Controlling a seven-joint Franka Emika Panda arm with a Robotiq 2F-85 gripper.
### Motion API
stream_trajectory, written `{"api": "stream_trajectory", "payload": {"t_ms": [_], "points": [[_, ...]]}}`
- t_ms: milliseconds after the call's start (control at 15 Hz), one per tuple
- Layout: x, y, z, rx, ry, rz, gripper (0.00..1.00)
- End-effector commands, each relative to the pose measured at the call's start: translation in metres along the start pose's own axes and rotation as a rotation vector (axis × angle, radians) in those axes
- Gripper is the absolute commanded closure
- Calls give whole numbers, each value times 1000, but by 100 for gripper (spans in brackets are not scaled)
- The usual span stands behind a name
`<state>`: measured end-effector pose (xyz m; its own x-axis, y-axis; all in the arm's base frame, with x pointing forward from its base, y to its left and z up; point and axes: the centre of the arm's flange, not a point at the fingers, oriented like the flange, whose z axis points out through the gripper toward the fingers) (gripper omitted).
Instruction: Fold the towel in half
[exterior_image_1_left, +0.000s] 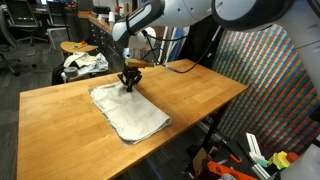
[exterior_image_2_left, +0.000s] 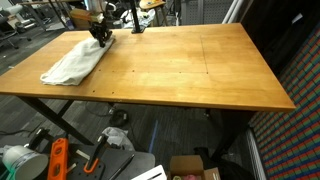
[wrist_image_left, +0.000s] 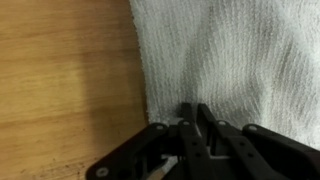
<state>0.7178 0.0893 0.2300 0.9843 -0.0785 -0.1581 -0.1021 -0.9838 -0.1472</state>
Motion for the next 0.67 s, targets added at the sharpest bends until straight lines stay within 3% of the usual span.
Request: {"api": "stream_trajectory", "payload": {"t_ms": [0, 600], "points": [[11, 11, -5, -11, 6, 31, 84], [17, 29, -6, -6, 2, 71, 85]]}}
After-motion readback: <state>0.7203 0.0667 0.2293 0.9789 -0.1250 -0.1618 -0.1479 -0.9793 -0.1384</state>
